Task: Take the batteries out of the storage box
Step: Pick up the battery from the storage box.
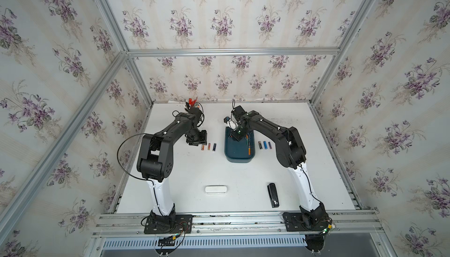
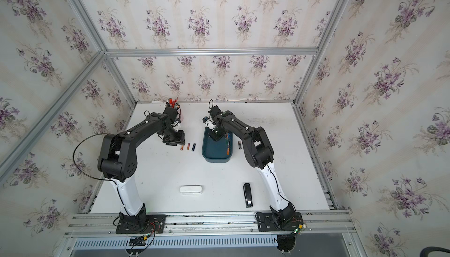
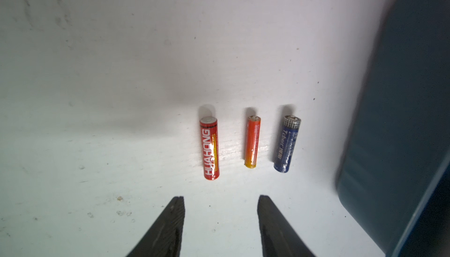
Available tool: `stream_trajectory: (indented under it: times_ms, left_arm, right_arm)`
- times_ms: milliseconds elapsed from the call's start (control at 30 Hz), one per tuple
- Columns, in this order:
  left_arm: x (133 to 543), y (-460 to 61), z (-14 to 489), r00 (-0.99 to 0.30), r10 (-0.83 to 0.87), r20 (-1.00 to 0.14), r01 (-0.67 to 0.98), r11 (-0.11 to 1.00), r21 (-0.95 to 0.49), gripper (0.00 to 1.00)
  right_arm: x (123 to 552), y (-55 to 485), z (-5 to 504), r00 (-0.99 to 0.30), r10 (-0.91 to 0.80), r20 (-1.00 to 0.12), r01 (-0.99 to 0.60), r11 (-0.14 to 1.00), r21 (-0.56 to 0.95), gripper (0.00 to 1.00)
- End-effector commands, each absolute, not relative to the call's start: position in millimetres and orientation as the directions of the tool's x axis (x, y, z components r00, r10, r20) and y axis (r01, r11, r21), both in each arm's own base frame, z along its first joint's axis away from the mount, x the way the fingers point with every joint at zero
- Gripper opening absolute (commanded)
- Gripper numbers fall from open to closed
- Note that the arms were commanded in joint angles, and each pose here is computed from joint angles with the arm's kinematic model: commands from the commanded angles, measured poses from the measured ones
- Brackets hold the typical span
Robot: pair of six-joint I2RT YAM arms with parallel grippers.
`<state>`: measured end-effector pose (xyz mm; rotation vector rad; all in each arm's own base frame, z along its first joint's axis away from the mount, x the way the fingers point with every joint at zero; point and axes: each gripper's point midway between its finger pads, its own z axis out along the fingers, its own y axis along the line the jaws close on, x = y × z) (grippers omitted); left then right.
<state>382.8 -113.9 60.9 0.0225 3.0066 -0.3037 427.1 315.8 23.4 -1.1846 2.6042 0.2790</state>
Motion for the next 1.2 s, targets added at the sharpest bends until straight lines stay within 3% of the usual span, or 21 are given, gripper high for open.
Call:
stream_trajectory:
  times_ms: [0,333,767,933,1167]
  left_arm:
    - [379,-112,66,-0.993,0.012,-0.117,0.034,0.981,-0.190,0.54]
    - [376,-112,77,-0.992,0.019,-0.123,0.043,0.981,-0.190,0.54]
    - [378,-113,92,-0.990,0.027,-0.136,0.053,0.980,-0.194,0.54]
    - [378,-114,96,-0.990,0.030,-0.141,0.058,0.979,-0.197,0.54]
    - [380,-115,100,-0.989,0.034,-0.143,0.062,0.978,-0.198,0.54]
  right_arm:
    - [426,313,26,-0.646,-0.700,-0.306,-0.746,0.663,0.058,0.23]
    - [418,303,16,-0.754,-0.614,-0.235,-0.644,0.761,0.079,0.16]
    - [402,298,76,-0.855,-0.431,-0.288,-0.486,0.860,0.158,0.16]
    - [400,274,101,-0.884,-0.352,-0.309,-0.419,0.889,0.185,0.16]
    - [413,190,136,-0.907,-0.222,-0.357,-0.293,0.943,0.157,0.16]
